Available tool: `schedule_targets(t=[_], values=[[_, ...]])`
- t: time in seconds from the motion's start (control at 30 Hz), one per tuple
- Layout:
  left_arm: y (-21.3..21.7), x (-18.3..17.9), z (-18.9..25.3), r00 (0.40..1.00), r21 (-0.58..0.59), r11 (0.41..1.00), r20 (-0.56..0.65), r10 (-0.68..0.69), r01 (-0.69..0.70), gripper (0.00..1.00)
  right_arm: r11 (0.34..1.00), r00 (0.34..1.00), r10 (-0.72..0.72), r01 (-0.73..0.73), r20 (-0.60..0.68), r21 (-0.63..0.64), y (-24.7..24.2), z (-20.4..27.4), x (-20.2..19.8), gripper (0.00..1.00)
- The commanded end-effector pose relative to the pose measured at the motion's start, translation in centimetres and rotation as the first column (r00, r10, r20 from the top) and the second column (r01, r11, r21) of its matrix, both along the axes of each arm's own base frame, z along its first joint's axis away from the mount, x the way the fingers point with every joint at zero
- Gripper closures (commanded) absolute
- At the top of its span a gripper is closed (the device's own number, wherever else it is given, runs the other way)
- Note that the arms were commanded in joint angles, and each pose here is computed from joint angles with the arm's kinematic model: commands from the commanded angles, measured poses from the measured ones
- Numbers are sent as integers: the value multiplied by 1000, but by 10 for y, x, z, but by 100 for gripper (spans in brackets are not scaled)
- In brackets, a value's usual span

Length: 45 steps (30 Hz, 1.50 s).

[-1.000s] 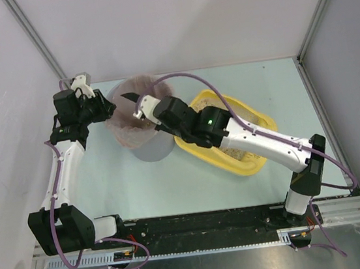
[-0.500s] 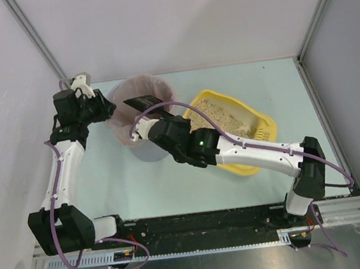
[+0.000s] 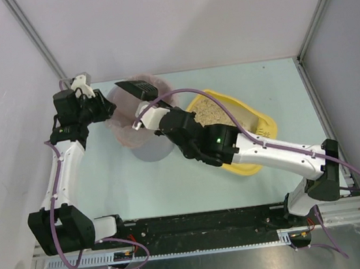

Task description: Clean the litter box

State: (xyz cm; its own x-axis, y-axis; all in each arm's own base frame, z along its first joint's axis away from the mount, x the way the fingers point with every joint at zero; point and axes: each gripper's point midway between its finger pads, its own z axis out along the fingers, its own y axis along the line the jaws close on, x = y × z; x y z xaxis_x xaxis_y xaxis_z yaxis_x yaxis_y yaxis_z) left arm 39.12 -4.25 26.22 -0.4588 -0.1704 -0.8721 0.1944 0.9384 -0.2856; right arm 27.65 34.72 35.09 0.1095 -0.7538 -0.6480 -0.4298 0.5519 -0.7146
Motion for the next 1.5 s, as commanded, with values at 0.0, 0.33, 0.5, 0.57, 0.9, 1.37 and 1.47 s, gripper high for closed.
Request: schedule_targets(t=[0.0, 0.33, 0.5, 0.57, 0.9, 1.37, 1.47], values=[[-22, -3, 36, 991, -37, 994, 87, -97, 100, 61, 986, 999, 20, -13, -44, 163, -2, 22, -5, 100], [-23, -5, 41, 990, -31, 995, 102, -93, 97, 60, 958, 960, 113, -36, -256, 286, -6, -29, -7, 100], [-24, -8, 43, 989, -20, 995, 112, -91, 94, 57, 922, 963, 137, -37, -234, 385, -6, -3, -9, 100], [-24, -9, 44, 989, -14, 996, 117, -90, 92, 51, 881, 956, 192, -67, -223, 469, -2, 19, -16, 100], [-15, -12, 52, 982, 80, 994, 170, -84, 71, 12, 657, 910, 321, -14, -263, 753, -40, 71, -25, 100], [-6, -25, 102, 935, 148, 989, 352, -52, 0, 0, 595, 787, 144, 416, -600, 688, -189, -4, -12, 100], [-3, -27, 121, 925, 111, 993, 381, -5, -40, 1, 584, 653, 148, 548, -742, 599, -202, -56, -17, 100]])
